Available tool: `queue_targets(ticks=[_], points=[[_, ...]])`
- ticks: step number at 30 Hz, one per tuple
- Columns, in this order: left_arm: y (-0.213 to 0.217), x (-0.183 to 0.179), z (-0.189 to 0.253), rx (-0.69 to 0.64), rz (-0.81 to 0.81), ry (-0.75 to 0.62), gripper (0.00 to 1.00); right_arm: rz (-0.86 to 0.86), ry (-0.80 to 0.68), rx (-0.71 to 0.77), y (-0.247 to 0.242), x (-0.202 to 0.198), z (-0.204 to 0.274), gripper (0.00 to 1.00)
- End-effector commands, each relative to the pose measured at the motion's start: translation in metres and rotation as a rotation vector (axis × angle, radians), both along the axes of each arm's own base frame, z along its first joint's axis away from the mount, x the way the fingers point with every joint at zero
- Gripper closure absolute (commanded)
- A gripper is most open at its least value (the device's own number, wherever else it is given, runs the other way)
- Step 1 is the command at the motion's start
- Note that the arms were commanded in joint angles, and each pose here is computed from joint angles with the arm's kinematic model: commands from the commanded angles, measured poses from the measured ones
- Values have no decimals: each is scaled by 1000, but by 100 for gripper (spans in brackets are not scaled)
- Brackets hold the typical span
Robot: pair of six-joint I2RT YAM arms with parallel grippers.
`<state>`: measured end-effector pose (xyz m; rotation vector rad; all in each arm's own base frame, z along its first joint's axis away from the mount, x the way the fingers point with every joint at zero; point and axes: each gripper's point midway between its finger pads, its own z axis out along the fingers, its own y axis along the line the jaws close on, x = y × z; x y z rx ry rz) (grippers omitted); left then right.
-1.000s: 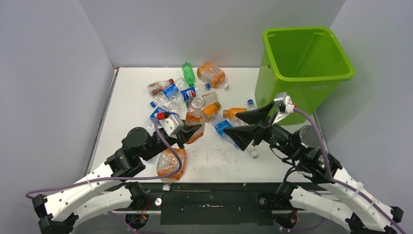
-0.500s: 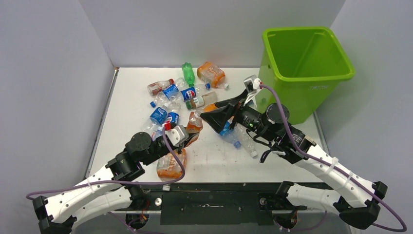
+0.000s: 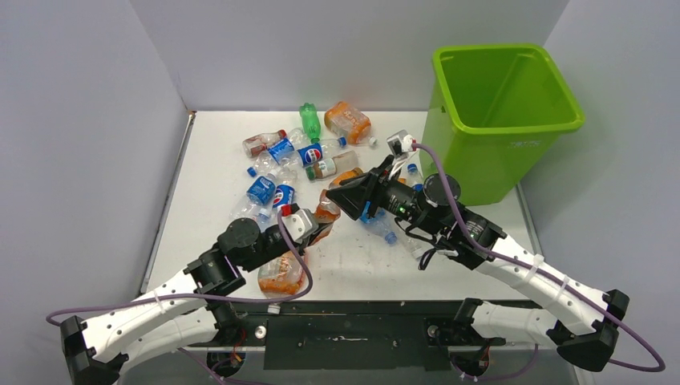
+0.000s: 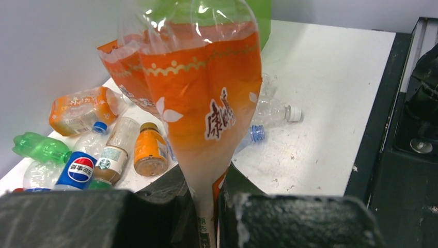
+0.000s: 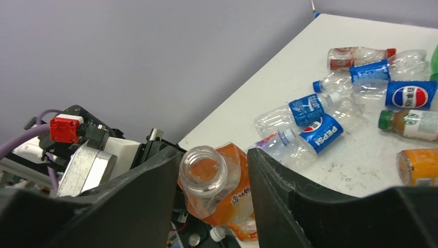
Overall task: Put the plastic bottles in the bin
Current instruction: Pick up the plastic bottle at the center of the board.
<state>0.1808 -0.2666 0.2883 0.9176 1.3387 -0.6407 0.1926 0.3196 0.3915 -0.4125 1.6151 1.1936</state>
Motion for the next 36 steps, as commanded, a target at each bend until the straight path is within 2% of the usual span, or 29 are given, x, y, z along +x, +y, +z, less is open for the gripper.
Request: queue_targets(ticks=[1, 3, 4, 5, 6, 11, 15, 16, 17, 19, 20, 22, 27, 33, 35, 36], points=[[-6, -1, 15, -65, -17, -27, 100, -22, 3, -9, 3, 5, -6, 56], [-6, 0, 15, -64, -14, -29, 100, -10, 11, -26, 6, 5, -10, 67], [-6, 1, 14, -66, -12, -29, 100, -4, 11, -38, 7, 5, -11, 75], [-5, 1, 12, -66, -10, -28, 100, -5, 15, -47, 8, 6, -12, 88], [-5, 2, 10, -70, -5, -24, 100, -13, 16, -57, 6, 7, -12, 94], [-4, 2, 11, -114, -7, -8, 89, -49, -38, -100, -9, 7, 13, 95], [-3, -1, 22, -172, -24, -2, 100, -38, -43, -103, -10, 4, 25, 95], [-2, -1, 24, -180, -27, -1, 100, -35, -34, -101, -9, 4, 23, 94], [-2, -2, 26, -190, -29, 1, 100, -38, -21, -97, -8, 4, 20, 84], [1, -3, 28, -206, -27, -1, 100, -32, -1, -84, -8, 2, 10, 42], [2, -3, 28, -210, -25, 0, 100, -28, 5, -62, -8, 0, 9, 30], [4, -3, 28, -215, -19, -2, 100, -28, 8, -17, -9, -2, 11, 20], [0, -3, 24, -202, -31, 13, 100, -9, 22, 35, -2, -2, 8, 19], [-2, -4, 23, -200, -41, 25, 100, 19, 24, 86, 12, -1, 13, 23], [-2, -5, 22, -199, -41, 25, 100, 27, 24, 96, 14, -1, 14, 34], [-2, -5, 22, -199, -40, 26, 100, 30, 26, 100, 16, 0, 14, 44]])
